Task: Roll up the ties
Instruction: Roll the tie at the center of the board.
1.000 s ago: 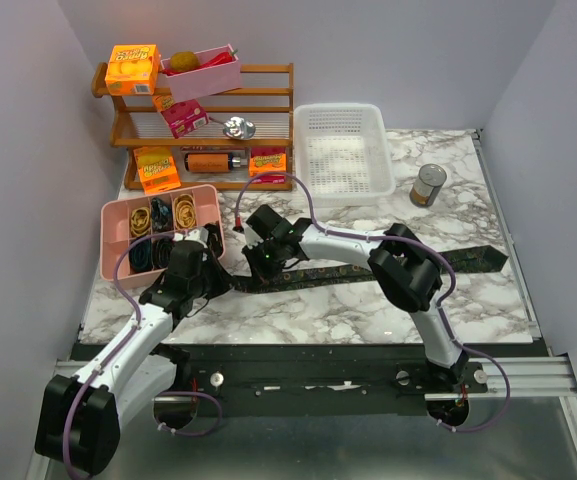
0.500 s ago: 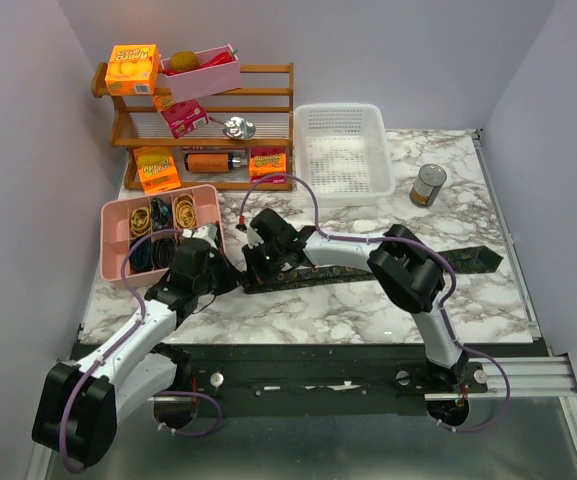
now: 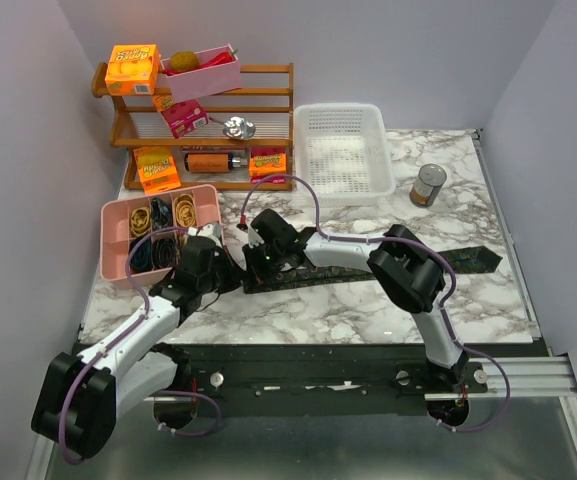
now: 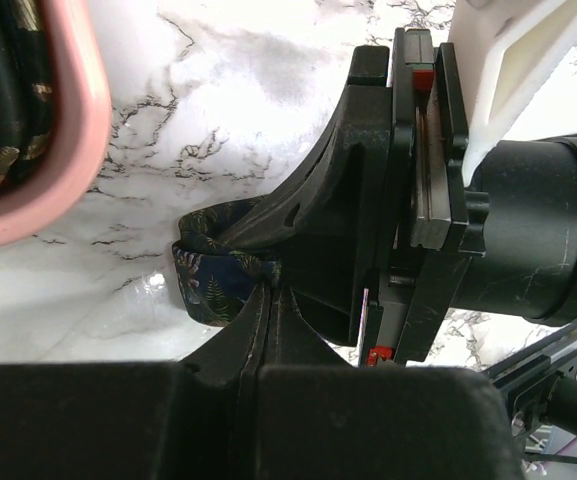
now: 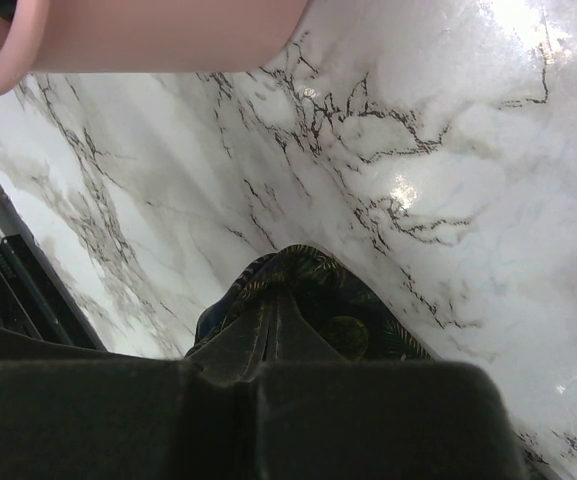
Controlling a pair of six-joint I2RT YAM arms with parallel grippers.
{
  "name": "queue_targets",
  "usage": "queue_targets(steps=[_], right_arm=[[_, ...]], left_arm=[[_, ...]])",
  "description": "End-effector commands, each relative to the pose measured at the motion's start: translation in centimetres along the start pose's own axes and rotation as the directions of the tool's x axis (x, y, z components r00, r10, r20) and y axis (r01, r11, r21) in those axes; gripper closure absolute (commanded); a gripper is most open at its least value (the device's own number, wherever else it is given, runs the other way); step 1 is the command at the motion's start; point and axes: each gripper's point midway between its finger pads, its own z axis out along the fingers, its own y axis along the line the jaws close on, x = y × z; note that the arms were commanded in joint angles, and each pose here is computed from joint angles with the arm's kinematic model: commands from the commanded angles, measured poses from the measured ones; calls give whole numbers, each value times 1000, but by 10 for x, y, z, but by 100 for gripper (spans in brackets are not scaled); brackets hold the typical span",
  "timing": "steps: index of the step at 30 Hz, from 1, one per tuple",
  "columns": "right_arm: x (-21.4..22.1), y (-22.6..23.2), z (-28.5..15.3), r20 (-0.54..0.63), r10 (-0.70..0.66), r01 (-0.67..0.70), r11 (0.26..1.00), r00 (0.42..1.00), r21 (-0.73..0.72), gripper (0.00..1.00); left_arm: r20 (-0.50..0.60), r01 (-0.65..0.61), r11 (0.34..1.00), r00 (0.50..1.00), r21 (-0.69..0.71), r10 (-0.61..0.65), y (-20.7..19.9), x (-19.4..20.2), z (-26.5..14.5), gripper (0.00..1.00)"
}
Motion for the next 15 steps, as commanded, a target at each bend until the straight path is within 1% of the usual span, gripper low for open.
queue_targets(steps=[1, 4, 5, 8, 13, 15], right_arm=[[2, 8, -1, -3, -8, 7, 1000, 1000, -28, 99], [-7, 16, 1, 4, -23, 23, 998, 1000, -63, 100], [-4, 17, 4, -15, -20, 19, 997, 1000, -79, 100], [-7, 22, 5, -20, -23, 20, 995, 1000, -102, 100], [-13, 19, -5, 2, -42, 42, 998, 999, -51, 100], [-15, 10, -10, 4, -50, 50, 999, 999, 3, 100]], left_arm=[[66, -31, 999, 997, 24, 29, -17, -22, -6, 100], [65, -63, 998, 996, -17, 64, -13, -26, -11, 100], [59, -69, 997, 996, -28, 71, -13, -28, -13, 100], [58, -87, 996, 994, -31, 89, -14, -30, -14, 100], [23, -91, 995, 996, -30, 91, -14, -25, -8, 100], [6, -93, 995, 996, -39, 93, -11, -21, -5, 100]])
